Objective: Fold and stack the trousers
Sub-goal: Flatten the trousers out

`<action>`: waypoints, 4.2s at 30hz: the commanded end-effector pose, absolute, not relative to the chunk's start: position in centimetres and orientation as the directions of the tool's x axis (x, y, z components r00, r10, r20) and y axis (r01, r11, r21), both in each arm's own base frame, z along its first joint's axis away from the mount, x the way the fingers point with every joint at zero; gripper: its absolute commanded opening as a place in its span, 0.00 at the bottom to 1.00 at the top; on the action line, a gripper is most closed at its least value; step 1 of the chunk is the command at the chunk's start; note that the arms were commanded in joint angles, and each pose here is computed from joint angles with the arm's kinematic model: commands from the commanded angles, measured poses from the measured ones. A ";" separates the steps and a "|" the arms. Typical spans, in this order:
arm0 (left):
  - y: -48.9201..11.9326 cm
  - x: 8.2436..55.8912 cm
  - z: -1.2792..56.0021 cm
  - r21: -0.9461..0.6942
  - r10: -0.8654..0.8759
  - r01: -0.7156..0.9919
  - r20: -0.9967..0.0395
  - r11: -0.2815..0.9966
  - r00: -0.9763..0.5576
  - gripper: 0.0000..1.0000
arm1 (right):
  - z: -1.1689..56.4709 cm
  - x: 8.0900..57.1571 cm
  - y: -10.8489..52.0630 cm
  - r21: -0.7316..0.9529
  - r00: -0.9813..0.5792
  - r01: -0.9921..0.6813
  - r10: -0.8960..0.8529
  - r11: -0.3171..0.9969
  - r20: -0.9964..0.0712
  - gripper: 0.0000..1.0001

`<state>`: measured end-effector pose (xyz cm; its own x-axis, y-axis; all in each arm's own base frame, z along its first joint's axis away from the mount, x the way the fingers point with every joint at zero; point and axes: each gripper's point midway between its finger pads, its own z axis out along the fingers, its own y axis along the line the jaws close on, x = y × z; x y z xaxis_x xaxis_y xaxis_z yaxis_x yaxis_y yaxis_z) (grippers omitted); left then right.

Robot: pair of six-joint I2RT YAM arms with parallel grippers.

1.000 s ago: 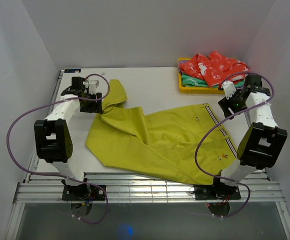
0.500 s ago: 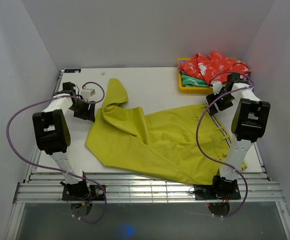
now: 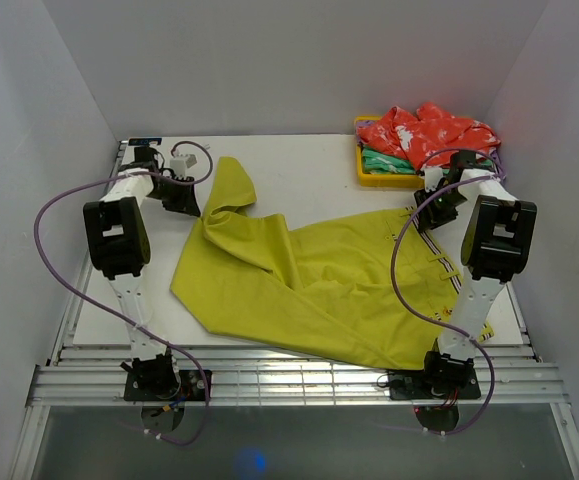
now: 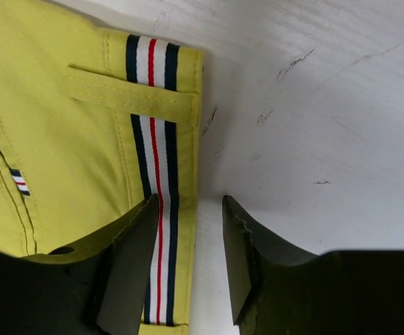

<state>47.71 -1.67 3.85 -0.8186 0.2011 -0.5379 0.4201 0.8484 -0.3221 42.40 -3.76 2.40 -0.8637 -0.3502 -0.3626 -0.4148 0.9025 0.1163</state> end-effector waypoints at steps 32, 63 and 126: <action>-1.4 52.2 18.1 -0.147 0.264 0.571 -0.776 0.808 -0.573 0.00 | 7.5 43.8 -12.2 0.101 -0.865 -0.228 -0.154 0.968 -0.477 0.08; 1.7 22.5 12.6 0.264 0.754 0.820 -0.596 0.509 -0.276 0.90 | 9.5 37.3 -18.5 -0.008 -0.862 -0.265 -0.241 0.964 -0.447 0.25; -4.7 33.2 6.5 0.150 0.406 0.377 -0.321 0.914 -0.856 0.66 | 2.2 30.0 -8.4 0.114 -0.908 -0.368 -0.331 0.923 -0.256 0.46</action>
